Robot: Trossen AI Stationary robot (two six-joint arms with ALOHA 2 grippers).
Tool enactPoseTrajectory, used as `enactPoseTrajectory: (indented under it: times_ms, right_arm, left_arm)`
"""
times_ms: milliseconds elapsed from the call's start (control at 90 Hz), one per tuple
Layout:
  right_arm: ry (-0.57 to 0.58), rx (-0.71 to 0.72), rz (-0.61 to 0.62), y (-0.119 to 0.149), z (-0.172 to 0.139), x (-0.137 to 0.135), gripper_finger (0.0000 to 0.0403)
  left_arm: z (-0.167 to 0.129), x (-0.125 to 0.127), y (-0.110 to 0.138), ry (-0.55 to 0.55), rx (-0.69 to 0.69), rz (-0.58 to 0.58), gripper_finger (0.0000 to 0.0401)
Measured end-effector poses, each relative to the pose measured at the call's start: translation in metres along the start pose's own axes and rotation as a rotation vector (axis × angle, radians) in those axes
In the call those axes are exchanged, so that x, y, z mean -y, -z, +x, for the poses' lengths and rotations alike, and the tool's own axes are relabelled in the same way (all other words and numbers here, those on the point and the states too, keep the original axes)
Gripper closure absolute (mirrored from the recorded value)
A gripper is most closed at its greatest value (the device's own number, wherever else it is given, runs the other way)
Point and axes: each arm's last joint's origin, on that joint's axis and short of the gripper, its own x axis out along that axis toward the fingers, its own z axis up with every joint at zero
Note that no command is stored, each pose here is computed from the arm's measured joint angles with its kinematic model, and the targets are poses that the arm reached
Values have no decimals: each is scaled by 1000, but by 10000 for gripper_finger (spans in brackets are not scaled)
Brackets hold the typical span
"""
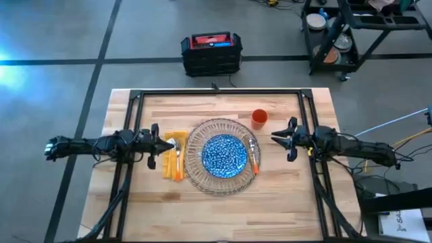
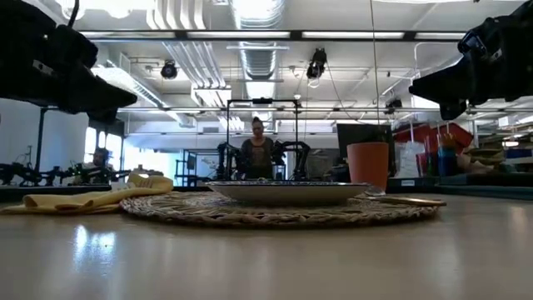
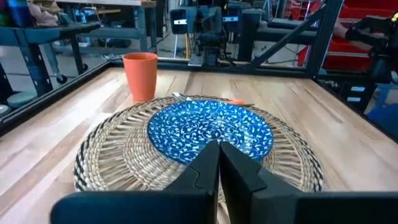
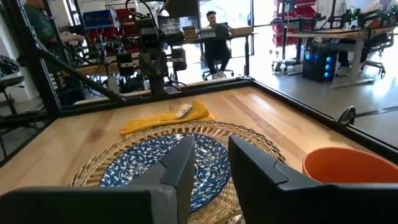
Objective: Set table place
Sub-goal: Return to Home Position
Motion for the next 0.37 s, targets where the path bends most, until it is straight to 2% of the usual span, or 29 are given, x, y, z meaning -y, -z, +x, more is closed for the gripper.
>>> enactPoseTrajectory:
  times_ms: [367]
  right_arm:
    - [0,0,0,0,0,0,332]
  left_arm:
    - [3,0,3,-3,-41,0,401]
